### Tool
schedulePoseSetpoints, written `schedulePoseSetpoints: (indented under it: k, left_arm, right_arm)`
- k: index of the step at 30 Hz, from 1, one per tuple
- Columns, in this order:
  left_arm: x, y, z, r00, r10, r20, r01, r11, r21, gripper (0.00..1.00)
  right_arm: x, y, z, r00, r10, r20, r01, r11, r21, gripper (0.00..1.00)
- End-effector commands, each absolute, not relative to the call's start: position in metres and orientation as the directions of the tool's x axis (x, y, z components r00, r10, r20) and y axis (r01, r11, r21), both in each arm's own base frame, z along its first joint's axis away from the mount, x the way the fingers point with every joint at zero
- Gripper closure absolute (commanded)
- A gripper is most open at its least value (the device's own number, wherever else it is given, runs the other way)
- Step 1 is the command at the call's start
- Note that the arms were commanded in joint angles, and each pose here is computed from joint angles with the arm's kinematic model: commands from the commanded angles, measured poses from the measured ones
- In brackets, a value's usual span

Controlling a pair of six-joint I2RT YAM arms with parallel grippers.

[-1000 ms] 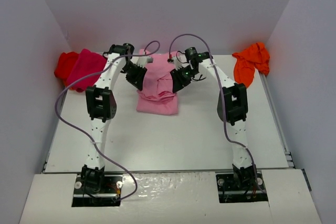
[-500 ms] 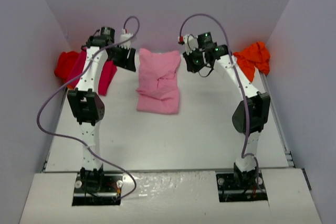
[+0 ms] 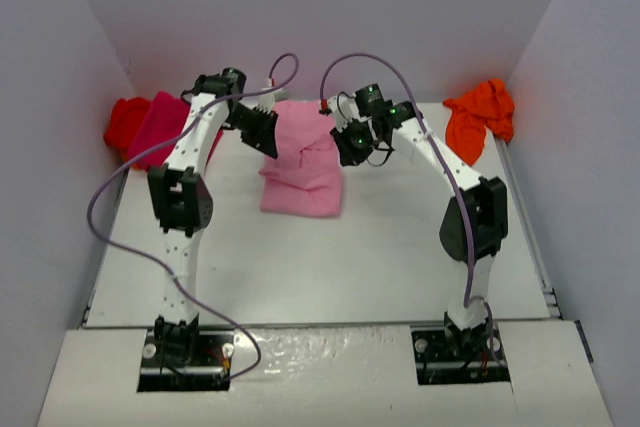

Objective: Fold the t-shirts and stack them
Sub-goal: Fold the folded rectangular tshirt in 1/3 of the way

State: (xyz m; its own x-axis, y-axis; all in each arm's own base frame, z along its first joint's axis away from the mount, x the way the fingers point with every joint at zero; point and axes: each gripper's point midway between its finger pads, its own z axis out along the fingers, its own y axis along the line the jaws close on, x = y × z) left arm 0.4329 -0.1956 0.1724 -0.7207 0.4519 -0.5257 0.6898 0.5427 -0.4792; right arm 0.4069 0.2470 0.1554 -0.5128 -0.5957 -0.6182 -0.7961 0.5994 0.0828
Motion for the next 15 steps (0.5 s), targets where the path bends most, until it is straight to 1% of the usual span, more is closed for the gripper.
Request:
schedulePoseSetpoints:
  k: [1, 2, 4, 7, 12, 14, 15]
  left_arm:
    - [0.379, -0.217, 0.162, -0.694, 0.585, -0.419, 0.700, 0.413, -0.583, 1.00]
    - [0.375, -0.220, 0.158, -0.684, 0.604, -0.409, 0.703, 0.397, -0.590, 1.00]
    - [0.358, -0.232, 0.150, -0.622, 0.674, -0.399, 0.734, 0.323, -0.598, 1.00]
    - [0.347, -0.239, 0.138, -0.585, 0.722, -0.368, 0.740, 0.290, -0.607, 1.00]
    - [0.348, -0.237, 0.119, -0.559, 0.761, -0.331, 0.752, 0.297, -0.588, 1.00]
    - [0.355, -0.234, 0.112, -0.569, 0.761, -0.313, 0.754, 0.330, -0.568, 1.00]
    - [0.362, -0.232, 0.106, -0.579, 0.759, -0.298, 0.758, 0.366, -0.541, 1.00]
  right_arm:
    - [0.411, 0.254, 0.157, -0.501, -0.594, -0.630, -0.812, 0.575, 0.104, 1.00]
    - [0.411, 0.255, 0.155, -0.502, -0.596, -0.627, -0.813, 0.573, 0.106, 1.00]
    - [0.412, 0.258, 0.146, -0.509, -0.604, -0.613, -0.812, 0.573, 0.110, 1.00]
    - [0.413, 0.261, 0.142, -0.517, -0.607, -0.604, -0.810, 0.575, 0.116, 1.00]
    - [0.413, 0.262, 0.137, -0.519, -0.615, -0.594, -0.810, 0.576, 0.112, 1.00]
    - [0.413, 0.262, 0.135, -0.522, -0.616, -0.590, -0.809, 0.576, 0.114, 1.00]
    - [0.412, 0.263, 0.134, -0.523, -0.617, -0.588, -0.810, 0.575, 0.117, 1.00]
